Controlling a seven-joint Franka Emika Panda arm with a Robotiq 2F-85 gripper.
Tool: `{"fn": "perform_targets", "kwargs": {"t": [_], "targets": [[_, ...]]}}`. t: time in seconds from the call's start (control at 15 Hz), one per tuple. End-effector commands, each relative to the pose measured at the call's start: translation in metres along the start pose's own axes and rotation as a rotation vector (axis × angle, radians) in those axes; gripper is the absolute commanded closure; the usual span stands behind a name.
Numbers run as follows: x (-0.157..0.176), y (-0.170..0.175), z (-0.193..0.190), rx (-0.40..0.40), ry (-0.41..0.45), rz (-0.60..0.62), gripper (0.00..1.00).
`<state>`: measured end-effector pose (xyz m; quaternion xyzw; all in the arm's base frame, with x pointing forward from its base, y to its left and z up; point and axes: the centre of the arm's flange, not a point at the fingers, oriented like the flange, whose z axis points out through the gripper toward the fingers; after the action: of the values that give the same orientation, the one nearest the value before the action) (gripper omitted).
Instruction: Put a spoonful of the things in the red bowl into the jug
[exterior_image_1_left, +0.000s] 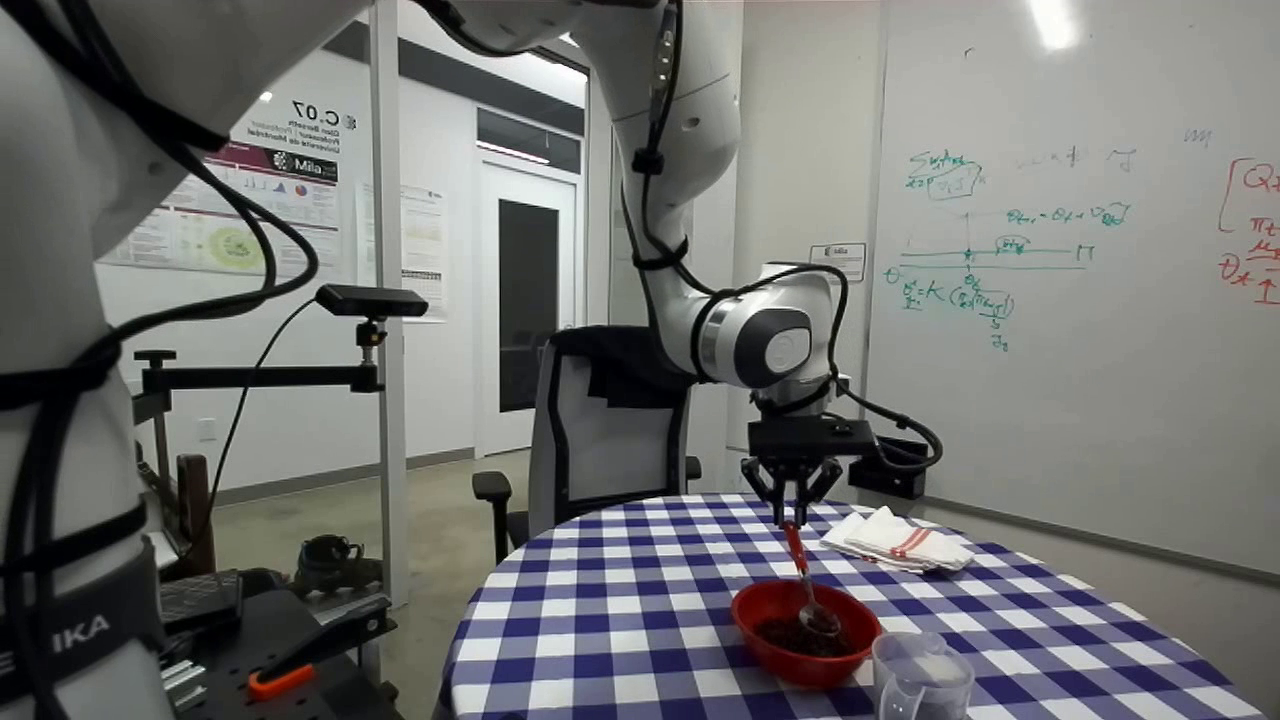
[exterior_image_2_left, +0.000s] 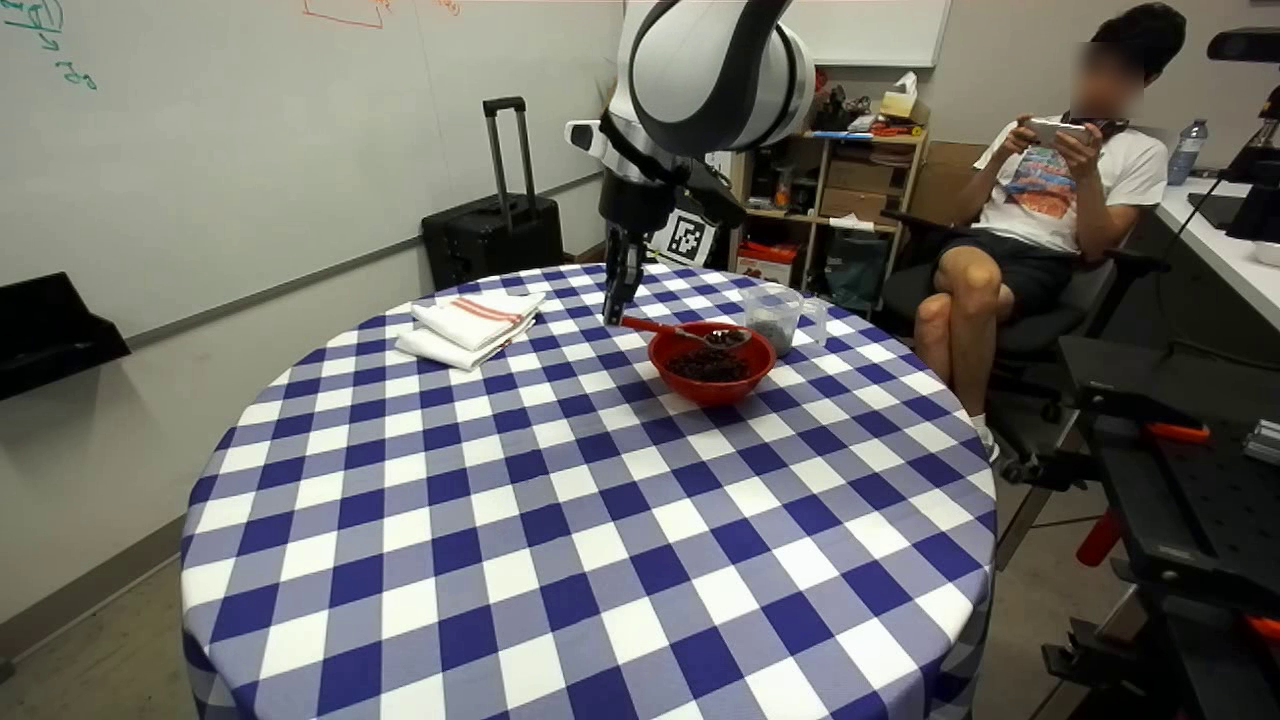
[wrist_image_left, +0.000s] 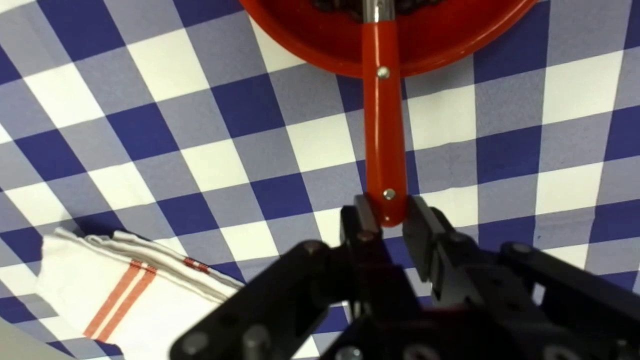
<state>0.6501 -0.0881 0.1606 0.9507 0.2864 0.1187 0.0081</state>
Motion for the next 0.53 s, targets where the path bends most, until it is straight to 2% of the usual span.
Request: {"fn": "perform_targets", "kwargs": {"t": [0.0, 0.47], "targets": [[0.005, 0.001, -0.021, 0.007, -0.04, -0.006, 0.95], [0.005, 0.022, -0.047, 0.005, -0.073, 0.002, 0.95]]}}
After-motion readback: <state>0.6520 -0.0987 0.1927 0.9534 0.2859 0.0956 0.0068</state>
